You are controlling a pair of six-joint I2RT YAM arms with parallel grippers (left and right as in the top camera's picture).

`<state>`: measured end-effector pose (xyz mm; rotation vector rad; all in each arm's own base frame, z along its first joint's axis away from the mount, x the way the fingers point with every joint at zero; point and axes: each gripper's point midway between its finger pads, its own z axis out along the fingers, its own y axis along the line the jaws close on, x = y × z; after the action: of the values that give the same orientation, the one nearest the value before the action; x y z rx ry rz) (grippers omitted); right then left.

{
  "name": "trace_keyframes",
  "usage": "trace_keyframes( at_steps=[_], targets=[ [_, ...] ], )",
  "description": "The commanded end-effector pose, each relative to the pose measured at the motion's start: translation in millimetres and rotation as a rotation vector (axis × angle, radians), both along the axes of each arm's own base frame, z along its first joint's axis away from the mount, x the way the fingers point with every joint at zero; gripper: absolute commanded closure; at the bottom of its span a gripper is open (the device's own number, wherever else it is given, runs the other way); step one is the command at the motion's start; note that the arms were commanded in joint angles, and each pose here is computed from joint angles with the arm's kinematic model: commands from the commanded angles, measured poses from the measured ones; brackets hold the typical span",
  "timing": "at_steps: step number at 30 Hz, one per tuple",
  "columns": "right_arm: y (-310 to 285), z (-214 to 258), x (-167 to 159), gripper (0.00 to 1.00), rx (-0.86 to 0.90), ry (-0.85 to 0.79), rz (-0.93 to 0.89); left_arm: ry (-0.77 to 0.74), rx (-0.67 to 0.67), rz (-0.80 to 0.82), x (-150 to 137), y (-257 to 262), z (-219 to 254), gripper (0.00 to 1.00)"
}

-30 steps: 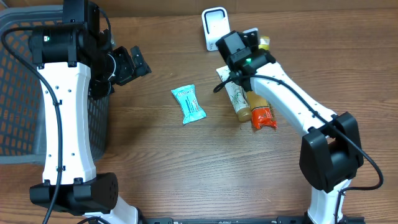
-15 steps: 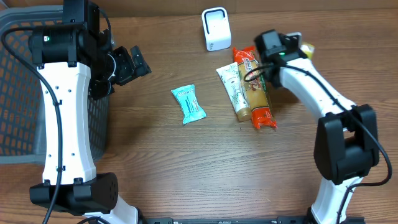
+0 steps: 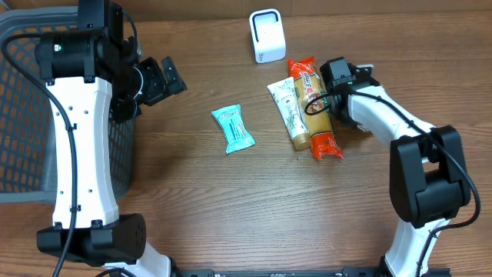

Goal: Scan the item barcode

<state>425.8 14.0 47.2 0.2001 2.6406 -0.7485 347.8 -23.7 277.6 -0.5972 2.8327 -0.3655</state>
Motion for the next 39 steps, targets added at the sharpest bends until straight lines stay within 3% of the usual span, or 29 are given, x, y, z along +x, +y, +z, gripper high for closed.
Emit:
trace_keyframes(
  at_steps=[1,10,15,17,18,21,27,39],
  targets=[
    [31.2,-2.9,-0.2,0.72,0.106,0.006,0.052,-0.005,0.010,-0.025,-0.7,-2.1,0.2,0.00],
    [55.8,9.9,0.4,0.68,0.112,0.014,0.105,-0.005,0.010,-0.025,-0.7,-2.1,0.2,0.00],
    [46.4,53.0,16.6,0.65,0.155,-0.016,0.049,-0.005,0.010,-0.025,-0.7,-2.1,0.2,0.00],
    [38.7,72.0,22.1,0.23,0.205,-0.013,0.029,-0.005,0.010,-0.025,-0.8,-2.1,0.1,0.00],
    [36.2,76.9,22.8,0.11,0.232,-0.004,0.028,-0.005,0.010,-0.025,-0.7,-2.1,0.2,0.00],
    [33.7,80.4,19.3,0.00,0.357,0.058,0.047,-0.005,0.010,-0.025,-0.8,-2.1,0.1,0.00],
    [40.7,58.9,0.1,0.00,0.621,0.175,0.033,-0.005,0.010,-0.025,-0.7,-2.1,0.2,0.00],
    [16.3,17.6,-4.0,0.00,0.521,0.157,-0.075,-0.005,0.010,-0.024,-0.7,-2.0,0.2,0.01]
  ],
)
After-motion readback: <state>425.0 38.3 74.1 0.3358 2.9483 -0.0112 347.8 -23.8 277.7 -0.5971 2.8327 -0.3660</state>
